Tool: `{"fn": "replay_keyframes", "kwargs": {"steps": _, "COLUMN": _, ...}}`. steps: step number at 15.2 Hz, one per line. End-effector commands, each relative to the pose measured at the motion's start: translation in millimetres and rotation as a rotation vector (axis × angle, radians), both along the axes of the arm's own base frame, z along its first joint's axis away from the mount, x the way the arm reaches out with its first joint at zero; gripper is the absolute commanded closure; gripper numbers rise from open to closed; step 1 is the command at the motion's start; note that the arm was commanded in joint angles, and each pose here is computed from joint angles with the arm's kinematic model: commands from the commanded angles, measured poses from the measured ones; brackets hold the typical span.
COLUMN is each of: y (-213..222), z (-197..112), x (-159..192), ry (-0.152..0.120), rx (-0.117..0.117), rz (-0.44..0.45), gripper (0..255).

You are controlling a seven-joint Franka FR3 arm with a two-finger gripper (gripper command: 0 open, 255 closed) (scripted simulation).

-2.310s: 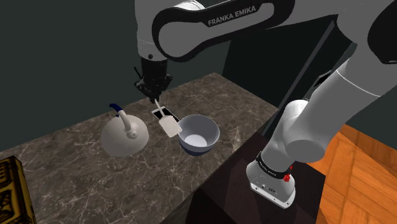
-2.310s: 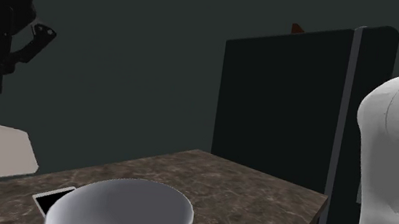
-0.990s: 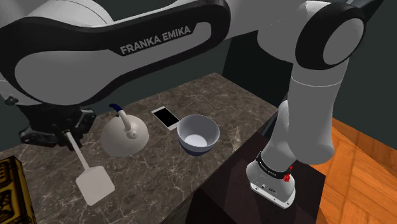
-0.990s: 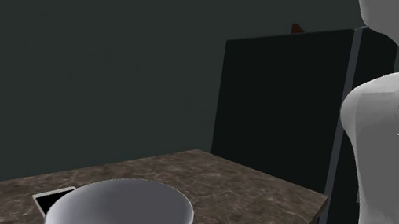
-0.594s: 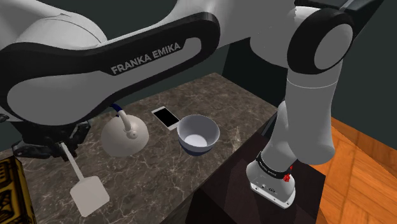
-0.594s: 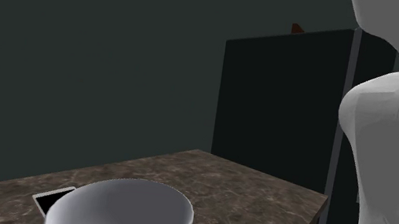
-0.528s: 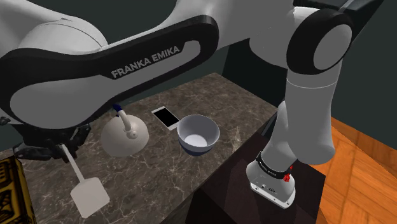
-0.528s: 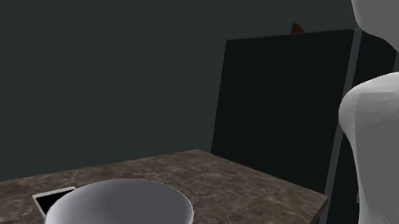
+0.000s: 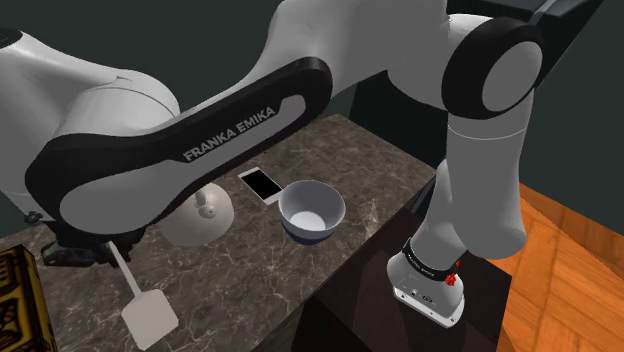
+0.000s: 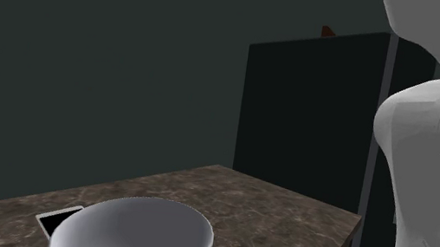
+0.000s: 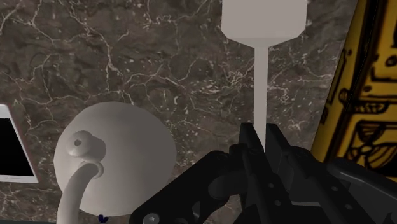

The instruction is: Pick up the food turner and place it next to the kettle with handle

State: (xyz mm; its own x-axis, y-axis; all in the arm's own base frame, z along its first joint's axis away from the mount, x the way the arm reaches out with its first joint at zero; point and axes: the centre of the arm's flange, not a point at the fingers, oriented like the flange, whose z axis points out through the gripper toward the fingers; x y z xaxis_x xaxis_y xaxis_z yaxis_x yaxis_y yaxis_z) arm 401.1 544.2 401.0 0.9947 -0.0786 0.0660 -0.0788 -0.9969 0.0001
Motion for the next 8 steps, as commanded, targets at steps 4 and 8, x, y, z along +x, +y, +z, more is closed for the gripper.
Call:
{"fn": "replay_keyframes", "kwargs": {"steps": 4, "y": 0, "z": -27, "x": 0, "ry": 0.000, "rx": 0.001, "rz": 0.000, "gripper": 255}}
{"fn": "replay_keyframes", "kwargs": {"steps": 8, "y": 0, "z": -48, "x": 0, "ry": 0.000, "rx": 0.001, "rz": 0.000, "gripper": 255}}
